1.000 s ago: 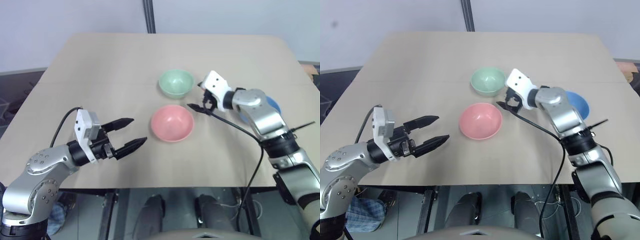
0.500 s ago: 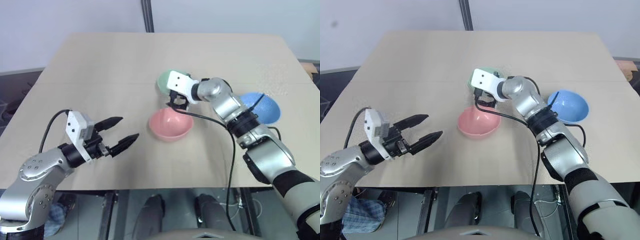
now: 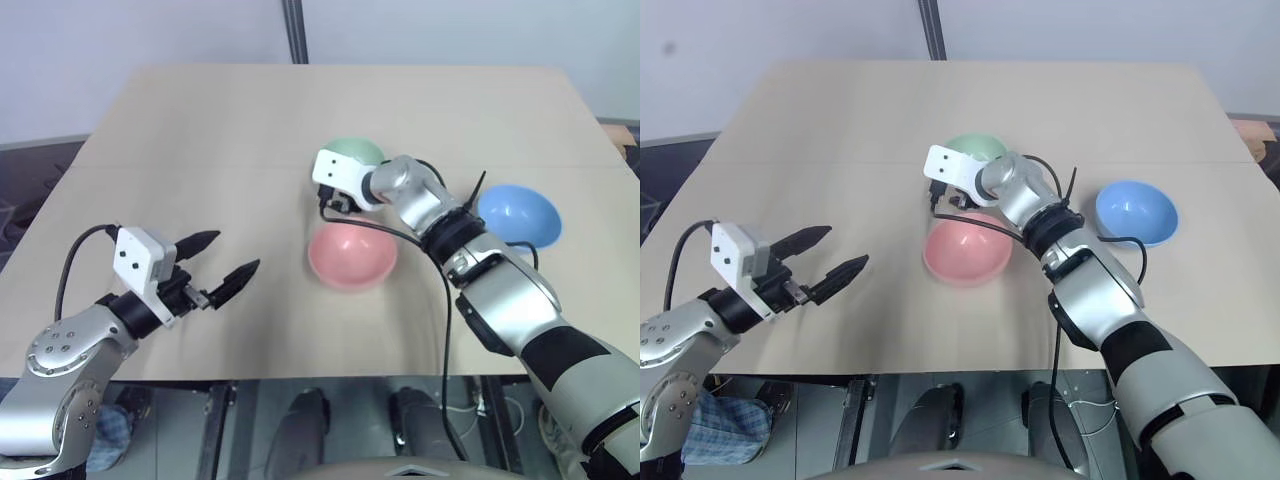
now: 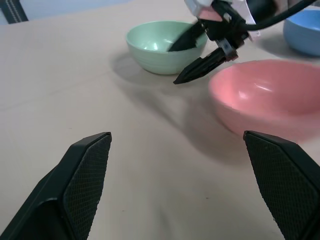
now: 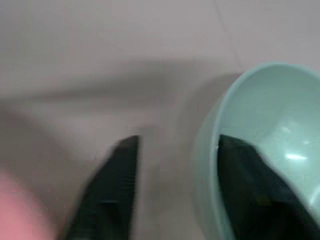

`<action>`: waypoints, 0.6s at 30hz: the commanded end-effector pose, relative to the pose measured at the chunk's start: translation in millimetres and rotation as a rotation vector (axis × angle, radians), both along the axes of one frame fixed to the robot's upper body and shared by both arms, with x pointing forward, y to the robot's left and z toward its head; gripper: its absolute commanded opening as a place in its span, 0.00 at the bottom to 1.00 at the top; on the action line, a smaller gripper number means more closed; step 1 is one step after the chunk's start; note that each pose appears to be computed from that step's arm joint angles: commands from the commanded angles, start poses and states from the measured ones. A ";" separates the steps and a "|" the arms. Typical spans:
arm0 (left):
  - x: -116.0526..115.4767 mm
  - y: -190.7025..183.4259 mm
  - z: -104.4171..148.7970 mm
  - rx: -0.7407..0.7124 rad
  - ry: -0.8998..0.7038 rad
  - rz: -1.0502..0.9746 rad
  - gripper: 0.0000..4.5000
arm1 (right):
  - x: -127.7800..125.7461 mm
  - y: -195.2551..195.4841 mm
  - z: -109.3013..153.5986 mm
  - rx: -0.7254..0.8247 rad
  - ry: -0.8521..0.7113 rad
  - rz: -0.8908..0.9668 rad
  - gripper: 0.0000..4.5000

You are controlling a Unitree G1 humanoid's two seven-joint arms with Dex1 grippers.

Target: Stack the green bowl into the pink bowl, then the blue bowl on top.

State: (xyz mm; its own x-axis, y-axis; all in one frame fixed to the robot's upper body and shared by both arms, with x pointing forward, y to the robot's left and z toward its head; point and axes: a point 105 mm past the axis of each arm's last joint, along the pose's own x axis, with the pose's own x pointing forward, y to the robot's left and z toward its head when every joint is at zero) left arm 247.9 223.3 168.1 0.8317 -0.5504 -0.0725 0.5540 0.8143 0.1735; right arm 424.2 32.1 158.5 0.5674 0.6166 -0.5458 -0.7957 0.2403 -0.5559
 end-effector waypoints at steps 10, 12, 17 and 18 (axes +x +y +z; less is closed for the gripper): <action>-3.0 -3.5 13.6 0.025 -0.071 -0.010 1.00 | 1.0 6.4 23.6 0.026 -0.081 0.042 0.00; -2.4 -5.2 13.0 0.026 -0.069 -0.025 1.00 | 0.5 6.9 30.9 0.028 -0.130 0.067 0.00; 1.1 -12.8 14.8 0.015 -0.075 -0.080 1.00 | -6.3 -2.0 63.9 0.067 -0.248 0.123 0.00; 2.0 -15.2 15.6 0.012 -0.077 -0.097 1.00 | -10.7 -5.4 71.9 0.079 -0.266 0.143 0.00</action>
State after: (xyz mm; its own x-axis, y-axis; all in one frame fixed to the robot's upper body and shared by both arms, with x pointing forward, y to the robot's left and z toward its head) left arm 250.8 212.9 176.3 0.7991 -0.6000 -0.0374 0.5944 0.7791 0.1992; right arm 422.7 22.1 200.9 0.6036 0.6793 -0.4173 -0.6938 0.1898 -0.6947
